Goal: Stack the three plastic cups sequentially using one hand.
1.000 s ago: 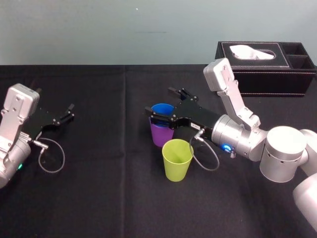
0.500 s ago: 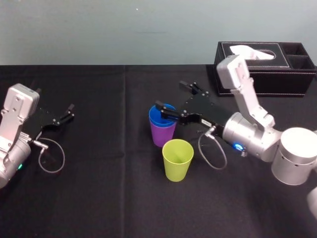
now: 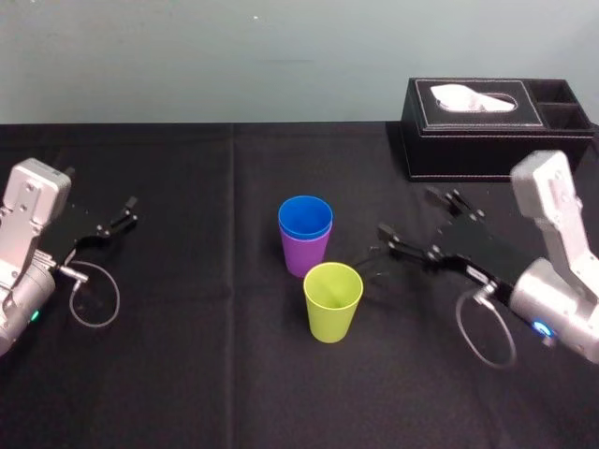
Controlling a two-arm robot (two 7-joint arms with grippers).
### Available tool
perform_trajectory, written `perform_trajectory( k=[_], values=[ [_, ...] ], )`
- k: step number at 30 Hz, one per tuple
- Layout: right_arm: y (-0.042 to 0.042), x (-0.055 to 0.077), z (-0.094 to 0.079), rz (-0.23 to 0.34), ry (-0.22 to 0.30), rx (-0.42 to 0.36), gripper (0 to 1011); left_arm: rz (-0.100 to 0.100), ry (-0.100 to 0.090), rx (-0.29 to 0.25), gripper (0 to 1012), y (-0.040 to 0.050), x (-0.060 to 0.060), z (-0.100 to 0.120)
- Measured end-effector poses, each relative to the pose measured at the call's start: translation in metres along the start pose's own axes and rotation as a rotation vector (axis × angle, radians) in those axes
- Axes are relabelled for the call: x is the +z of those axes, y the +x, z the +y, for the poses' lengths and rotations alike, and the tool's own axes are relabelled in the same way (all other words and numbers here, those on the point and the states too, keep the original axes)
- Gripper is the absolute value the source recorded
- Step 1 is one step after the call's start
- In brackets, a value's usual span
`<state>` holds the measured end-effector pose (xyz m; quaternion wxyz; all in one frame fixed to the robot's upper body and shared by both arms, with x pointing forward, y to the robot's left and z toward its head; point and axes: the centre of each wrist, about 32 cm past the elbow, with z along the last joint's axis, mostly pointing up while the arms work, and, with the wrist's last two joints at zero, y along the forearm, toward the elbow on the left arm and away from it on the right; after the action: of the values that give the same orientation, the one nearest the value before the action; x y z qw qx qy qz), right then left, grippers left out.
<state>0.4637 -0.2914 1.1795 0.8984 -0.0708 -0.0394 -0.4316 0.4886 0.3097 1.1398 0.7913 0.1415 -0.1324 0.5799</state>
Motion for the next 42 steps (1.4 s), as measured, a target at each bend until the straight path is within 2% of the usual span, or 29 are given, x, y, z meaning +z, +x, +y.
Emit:
perform_trajectory(
  k=[3, 9, 15, 19, 25, 32, 42],
  values=[
    [0.0030, -0.014, -0.020, -0.013, -0.028, -0.009, 1000, 0.000, 0.000, 0.000, 1011, 0.0000, 0.000, 0.000],
    [0.0043, -0.037, -0.039, -0.015, -0.063, 0.036, 1000, 0.000, 0.000, 0.000, 1011, 0.0000, 0.000, 0.000],
    [-0.0005, -0.055, -0.049, -0.014, -0.024, 0.128, 1000, 0.000, 0.000, 0.000, 1011, 0.0000, 0.000, 0.000],
    [-0.0068, -0.061, -0.047, 0.002, 0.000, 0.177, 1000, 0.000, 0.000, 0.000, 1011, 0.0000, 0.000, 0.000],
    [-0.0136, -0.063, -0.040, 0.012, 0.009, 0.210, 1000, 0.000, 0.000, 0.000, 1011, 0.0000, 0.000, 0.000],
    [-0.0239, -0.064, -0.027, 0.024, -0.003, 0.234, 1000, 0.000, 0.000, 0.000, 1011, 0.0000, 0.000, 0.000],
    [-0.0325, -0.066, -0.009, 0.023, -0.022, 0.243, 1000, 0.000, 0.000, 0.000, 1011, 0.0000, 0.000, 0.000]
  ],
)
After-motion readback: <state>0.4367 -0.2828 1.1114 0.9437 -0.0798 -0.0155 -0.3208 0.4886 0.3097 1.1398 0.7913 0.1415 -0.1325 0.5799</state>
